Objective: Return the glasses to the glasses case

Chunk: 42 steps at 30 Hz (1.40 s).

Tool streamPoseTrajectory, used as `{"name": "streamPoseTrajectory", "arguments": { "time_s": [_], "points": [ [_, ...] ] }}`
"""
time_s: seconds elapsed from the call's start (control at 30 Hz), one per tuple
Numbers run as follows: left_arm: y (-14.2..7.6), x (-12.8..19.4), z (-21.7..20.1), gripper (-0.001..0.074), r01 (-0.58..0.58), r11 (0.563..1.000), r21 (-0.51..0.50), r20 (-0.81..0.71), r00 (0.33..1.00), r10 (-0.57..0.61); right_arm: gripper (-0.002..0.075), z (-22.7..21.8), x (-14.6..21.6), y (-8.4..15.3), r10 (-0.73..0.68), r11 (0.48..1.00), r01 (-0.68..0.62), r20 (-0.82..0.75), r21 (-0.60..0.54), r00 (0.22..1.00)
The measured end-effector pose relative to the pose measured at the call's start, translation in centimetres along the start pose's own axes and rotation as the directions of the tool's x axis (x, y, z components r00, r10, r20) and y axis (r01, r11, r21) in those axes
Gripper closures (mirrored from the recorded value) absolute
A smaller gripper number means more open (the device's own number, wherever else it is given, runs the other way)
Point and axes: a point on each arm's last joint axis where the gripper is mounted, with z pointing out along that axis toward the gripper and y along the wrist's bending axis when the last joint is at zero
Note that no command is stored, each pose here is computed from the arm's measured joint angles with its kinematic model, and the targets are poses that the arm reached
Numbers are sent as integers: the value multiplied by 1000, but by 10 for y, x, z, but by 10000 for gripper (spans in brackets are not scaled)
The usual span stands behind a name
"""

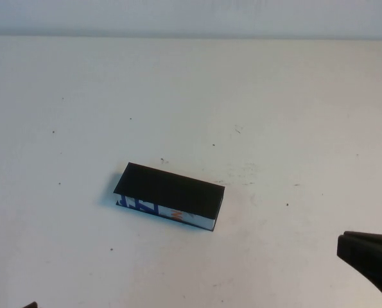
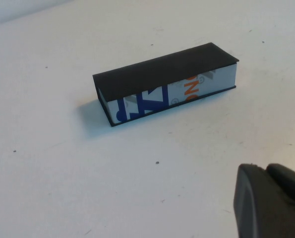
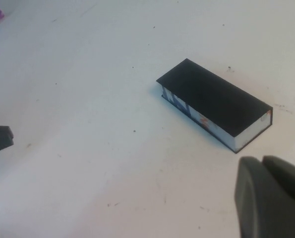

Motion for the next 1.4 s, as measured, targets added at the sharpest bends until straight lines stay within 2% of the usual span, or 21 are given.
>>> {"name": "streamPoseTrajectory", "arguments": {
  "time_s": [0.3, 0.4, 0.47, 0.67, 0.83, 1.1, 1.4],
  "points": [
    [0, 0, 0, 736, 0, 1000, 0, 0, 1000, 0, 737, 0, -1, -6, -117, 991, 116, 6, 65, 993],
    [0, 0, 0, 736, 0, 1000, 0, -2, 1000, 0, 737, 0, 1, -14, -107, 986, 102, 24, 132, 994],
    [0, 0, 0, 736, 0, 1000, 0, -2, 1000, 0, 737, 0, 6, -27, -60, 975, 47, 53, 219, 997],
    [0, 0, 0, 736, 0, 1000, 1, -4, 1000, 0, 737, -10, 53, -73, -8, 871, -108, 233, 479, 972],
    [0, 0, 0, 736, 0, 1000, 1, -4, 1000, 0, 737, -23, 98, -87, -56, 786, -186, 367, 590, 928],
    [0, 0, 0, 736, 0, 1000, 1, -4, 1000, 0, 737, -33, 118, -83, -79, 760, -238, 449, 605, 890],
    [0, 0, 0, 736, 0, 1000, 1, -4, 1000, 0, 737, -34, 119, -80, -77, 782, -232, 460, 578, 885]
  ]
}}
